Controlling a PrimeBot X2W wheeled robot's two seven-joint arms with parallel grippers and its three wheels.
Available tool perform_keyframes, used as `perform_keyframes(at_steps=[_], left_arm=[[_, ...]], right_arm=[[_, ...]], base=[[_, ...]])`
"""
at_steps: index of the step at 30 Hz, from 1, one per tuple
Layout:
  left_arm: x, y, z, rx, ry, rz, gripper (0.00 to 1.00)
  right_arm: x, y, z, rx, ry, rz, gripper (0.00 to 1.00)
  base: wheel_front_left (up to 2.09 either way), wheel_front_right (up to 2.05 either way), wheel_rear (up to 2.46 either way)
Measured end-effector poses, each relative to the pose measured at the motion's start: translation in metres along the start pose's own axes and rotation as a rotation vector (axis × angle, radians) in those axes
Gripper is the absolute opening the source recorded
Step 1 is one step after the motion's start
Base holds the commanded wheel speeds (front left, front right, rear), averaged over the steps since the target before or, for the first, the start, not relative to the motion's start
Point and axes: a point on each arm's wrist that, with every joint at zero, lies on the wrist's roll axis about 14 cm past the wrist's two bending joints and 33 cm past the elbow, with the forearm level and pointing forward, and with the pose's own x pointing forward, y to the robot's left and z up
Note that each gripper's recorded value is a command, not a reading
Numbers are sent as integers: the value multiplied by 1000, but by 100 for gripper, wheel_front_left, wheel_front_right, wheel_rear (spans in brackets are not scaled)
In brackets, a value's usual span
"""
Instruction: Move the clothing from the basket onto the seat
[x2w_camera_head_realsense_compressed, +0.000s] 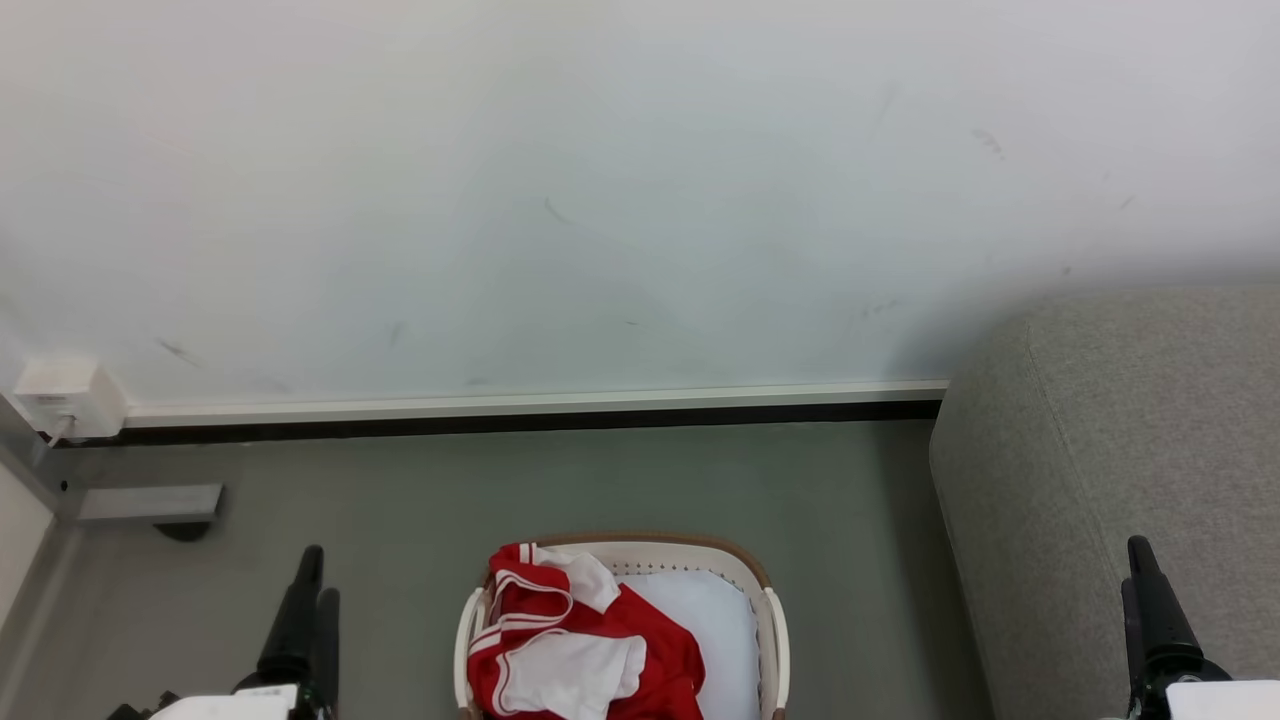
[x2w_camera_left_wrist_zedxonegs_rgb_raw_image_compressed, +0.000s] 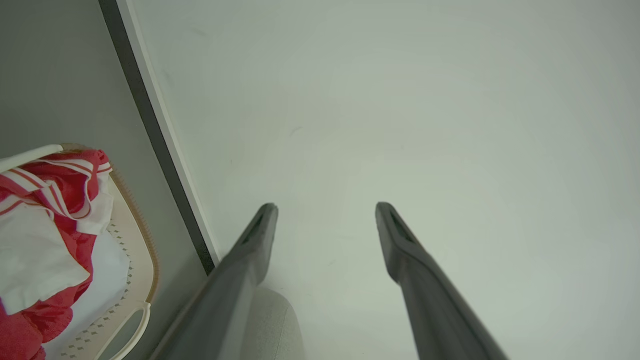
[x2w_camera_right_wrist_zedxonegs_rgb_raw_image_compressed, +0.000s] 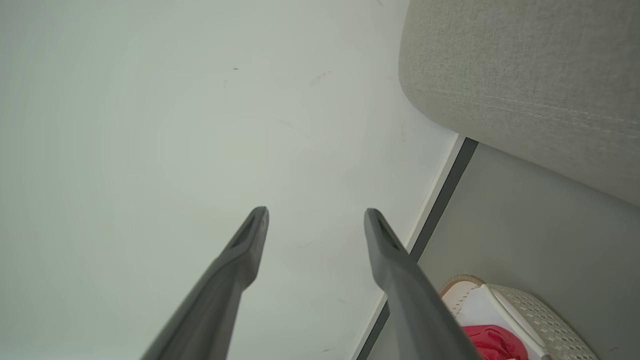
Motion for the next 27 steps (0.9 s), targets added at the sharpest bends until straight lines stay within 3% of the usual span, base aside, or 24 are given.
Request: perform_keyframes(at_steps=[8, 27], left_arm=[[-1, 1, 2, 136, -13, 3, 100], [-6, -15, -3, 603, -19, -59, 100]], right_arm=[[0, 6, -5, -177, 8, 18, 100], [-1, 20, -18, -713, 47, 95, 100]], base=[[0, 0, 0], [0, 0, 0]])
